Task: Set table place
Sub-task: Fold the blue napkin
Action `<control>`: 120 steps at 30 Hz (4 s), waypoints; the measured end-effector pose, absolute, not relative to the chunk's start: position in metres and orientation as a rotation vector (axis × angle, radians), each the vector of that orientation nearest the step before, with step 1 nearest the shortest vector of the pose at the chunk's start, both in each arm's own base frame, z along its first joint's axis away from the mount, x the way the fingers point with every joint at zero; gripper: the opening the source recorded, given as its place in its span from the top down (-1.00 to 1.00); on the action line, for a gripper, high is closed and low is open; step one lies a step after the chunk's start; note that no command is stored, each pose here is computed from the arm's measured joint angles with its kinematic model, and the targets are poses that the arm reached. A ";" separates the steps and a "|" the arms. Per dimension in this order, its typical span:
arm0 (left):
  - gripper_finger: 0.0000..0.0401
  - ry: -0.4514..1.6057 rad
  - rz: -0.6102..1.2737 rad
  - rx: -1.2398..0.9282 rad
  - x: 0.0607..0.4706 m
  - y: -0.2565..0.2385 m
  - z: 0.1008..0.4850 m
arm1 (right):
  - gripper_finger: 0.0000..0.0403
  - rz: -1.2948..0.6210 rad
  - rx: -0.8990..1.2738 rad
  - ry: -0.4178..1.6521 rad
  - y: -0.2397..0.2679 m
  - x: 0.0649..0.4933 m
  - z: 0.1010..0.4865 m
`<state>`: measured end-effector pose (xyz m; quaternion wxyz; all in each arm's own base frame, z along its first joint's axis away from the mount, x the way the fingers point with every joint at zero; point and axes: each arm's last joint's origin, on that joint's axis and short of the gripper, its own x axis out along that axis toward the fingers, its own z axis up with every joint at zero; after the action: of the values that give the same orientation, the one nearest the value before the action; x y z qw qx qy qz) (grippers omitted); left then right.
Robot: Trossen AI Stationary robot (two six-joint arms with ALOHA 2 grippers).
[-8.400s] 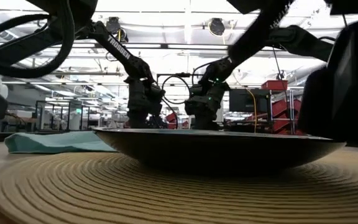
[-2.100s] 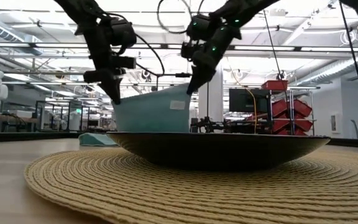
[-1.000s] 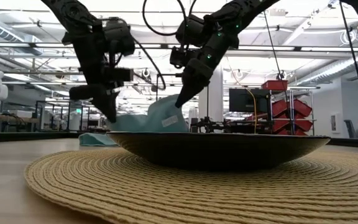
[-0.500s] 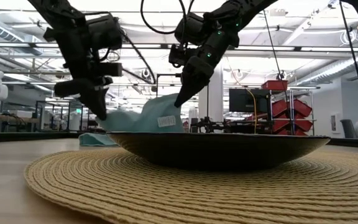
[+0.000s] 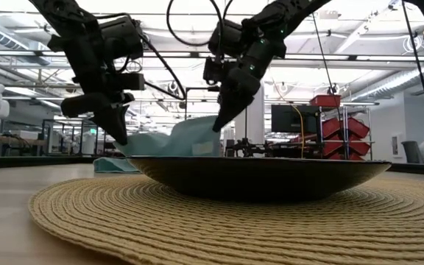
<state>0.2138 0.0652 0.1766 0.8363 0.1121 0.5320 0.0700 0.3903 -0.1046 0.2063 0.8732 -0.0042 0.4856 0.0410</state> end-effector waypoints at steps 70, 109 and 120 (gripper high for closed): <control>0.11 1.051 0.063 0.112 0.226 0.059 0.182 | 0.41 0.227 0.104 0.821 -0.098 0.396 0.191; 0.11 0.948 0.213 0.019 0.251 0.094 0.139 | 0.41 0.041 0.200 0.869 -0.142 0.374 0.177; 0.11 0.966 0.185 -0.029 0.258 0.095 0.121 | 0.41 -0.067 0.323 0.690 -0.180 0.355 0.161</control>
<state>0.2579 0.0949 0.1207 0.8815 -0.0137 0.4636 0.0886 0.3555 -0.1803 0.1613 0.9278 0.1577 0.3365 -0.0328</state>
